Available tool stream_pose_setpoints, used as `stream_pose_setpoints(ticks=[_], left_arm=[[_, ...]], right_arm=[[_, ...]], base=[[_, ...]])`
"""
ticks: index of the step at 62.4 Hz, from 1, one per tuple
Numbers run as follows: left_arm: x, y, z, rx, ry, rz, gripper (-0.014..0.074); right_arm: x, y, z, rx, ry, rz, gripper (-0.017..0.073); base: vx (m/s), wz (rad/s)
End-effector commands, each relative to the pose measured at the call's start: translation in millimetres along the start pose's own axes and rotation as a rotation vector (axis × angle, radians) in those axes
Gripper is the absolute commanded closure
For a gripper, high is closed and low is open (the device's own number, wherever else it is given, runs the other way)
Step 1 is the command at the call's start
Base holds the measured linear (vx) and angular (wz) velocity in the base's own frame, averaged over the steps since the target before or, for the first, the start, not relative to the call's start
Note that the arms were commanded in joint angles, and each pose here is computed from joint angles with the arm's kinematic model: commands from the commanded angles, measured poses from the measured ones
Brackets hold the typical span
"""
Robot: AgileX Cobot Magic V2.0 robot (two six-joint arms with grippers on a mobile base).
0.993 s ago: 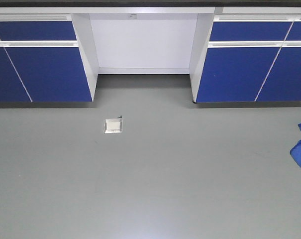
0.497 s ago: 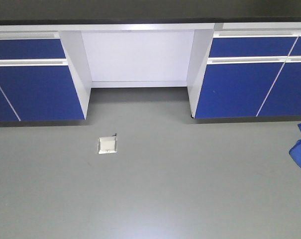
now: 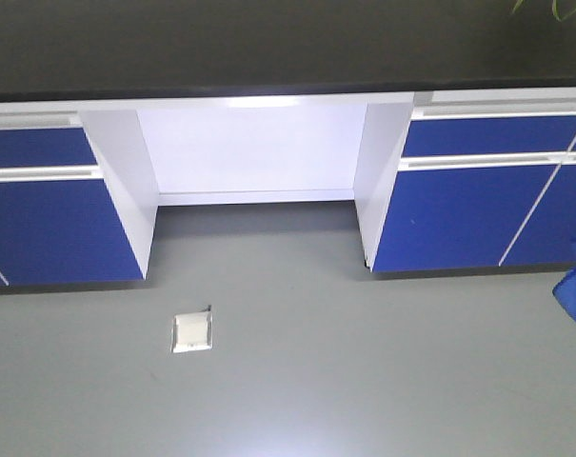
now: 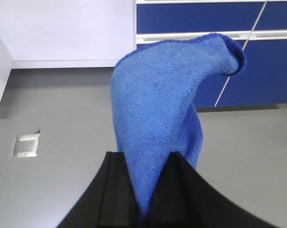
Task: Wipe right workspace with blue cloth
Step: 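Carry the cloth in the right gripper while the base turns to another counter, then drive the base up to the black counter holding the cloth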
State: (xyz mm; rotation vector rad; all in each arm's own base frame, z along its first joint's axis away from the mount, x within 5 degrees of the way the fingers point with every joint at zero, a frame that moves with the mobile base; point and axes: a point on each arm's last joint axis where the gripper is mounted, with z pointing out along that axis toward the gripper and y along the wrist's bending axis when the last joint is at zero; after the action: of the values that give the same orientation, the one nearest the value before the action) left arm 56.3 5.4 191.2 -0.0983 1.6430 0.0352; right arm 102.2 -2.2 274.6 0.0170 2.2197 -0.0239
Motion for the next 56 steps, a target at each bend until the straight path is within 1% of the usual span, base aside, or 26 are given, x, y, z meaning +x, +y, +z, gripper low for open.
stream_pose_setpoints(ticks=[1, 56], left_arm=[[2.3, -1.2, 0.5, 0.018, -0.064, -0.007, 0.0599], [2.3, -1.2, 0.5, 0.018, -0.064, -0.007, 0.0599]], right_arm=[[-14.2, -0.5, -4.8, 0.004, -0.095, -0.014, 0.0559], [-14.2, -0.5, -4.8, 0.004, -0.095, -0.014, 0.0559]], base=[[0.38, -0.01], [0.39, 0.06]])
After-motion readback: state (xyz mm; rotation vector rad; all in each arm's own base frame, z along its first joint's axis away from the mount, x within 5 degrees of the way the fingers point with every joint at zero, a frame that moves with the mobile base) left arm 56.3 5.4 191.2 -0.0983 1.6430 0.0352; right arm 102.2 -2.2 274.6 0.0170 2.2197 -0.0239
